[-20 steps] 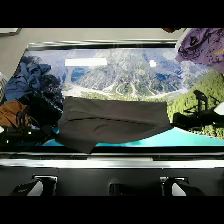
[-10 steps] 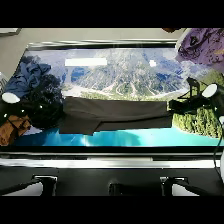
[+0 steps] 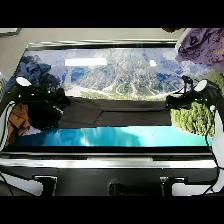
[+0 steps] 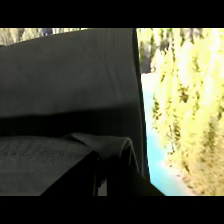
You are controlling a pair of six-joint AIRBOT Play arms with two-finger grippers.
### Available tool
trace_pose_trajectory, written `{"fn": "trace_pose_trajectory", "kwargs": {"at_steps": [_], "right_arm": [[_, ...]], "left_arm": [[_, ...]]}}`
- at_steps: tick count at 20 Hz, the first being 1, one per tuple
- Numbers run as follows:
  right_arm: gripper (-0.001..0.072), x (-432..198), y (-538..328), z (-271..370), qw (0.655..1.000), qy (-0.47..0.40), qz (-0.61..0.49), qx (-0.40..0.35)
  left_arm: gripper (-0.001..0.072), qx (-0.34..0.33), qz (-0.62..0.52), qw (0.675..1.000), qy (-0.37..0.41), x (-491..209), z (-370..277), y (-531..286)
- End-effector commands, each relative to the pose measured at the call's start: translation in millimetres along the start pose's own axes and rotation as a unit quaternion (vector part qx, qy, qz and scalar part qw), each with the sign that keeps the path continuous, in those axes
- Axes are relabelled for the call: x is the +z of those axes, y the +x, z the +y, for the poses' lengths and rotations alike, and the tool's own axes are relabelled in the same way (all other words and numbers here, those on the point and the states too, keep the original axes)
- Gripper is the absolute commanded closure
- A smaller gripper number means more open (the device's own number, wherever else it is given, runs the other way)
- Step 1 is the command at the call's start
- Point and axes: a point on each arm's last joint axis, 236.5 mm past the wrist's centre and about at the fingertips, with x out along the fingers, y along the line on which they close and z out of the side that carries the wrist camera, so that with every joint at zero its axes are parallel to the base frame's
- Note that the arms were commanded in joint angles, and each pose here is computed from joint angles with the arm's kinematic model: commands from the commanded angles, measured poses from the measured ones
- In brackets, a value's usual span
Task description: Fold the clothes and pants, and hang the long-sleeved shirts on hangers.
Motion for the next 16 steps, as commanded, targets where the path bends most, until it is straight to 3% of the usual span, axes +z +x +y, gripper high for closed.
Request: {"fn": "trace_pose_trajectory", "kwargs": {"at_steps": [1, 6, 7, 9, 10, 11, 14, 15, 16], "right_arm": [[0.068, 5, 19, -4, 1.0, 0.007, 0.001, 0.002], [0.0658, -1, 42, -5, 0.999, 0.023, 0.023, 0.01], [0.0579, -2, 42, -3, 0.999, 0.027, 0.024, 0.015], [0.0321, 0, 29, -1, 0.998, 0.058, 0.031, 0.023], [0.0246, 6, 16, 2, 0.995, 0.077, 0.03, 0.048], [0.0212, 17, 1, 4, 0.991, 0.095, 0.018, 0.088], [0.0206, 27, -33, -27, 0.967, 0.173, -0.001, 0.185], [0.0147, 16, -31, -38, 0.962, 0.186, 0.02, 0.2], [0.0114, 3, -27, -42, 0.955, 0.191, 0.048, 0.223]], "left_arm": [[0.0691, 0.0, 0.01, 1.0, -0.008, 15, 7, 18], [0.0685, 0.004, 0.023, 1.0, -0.019, 16, 21, 42], [0.0639, 0.005, 0.02, 1.0, -0.019, 17, 21, 42], [0.0388, 0.003, 0.011, 1.0, -0.013, 24, 17, 37], [0.0294, 0.002, 0.006, 1.0, -0.006, 28, 13, 31], [0.0292, -0.001, 0.001, 1.0, 0.001, 33, 7, 24], [0.029, -0.006, -0.017, 0.999, 0.027, 45, -11, -1], [0.0251, -0.004, -0.024, 0.999, 0.035, 48, -16, -8], [0.015, 0.001, -0.032, 0.999, 0.043, 50, -19, -15]]}}
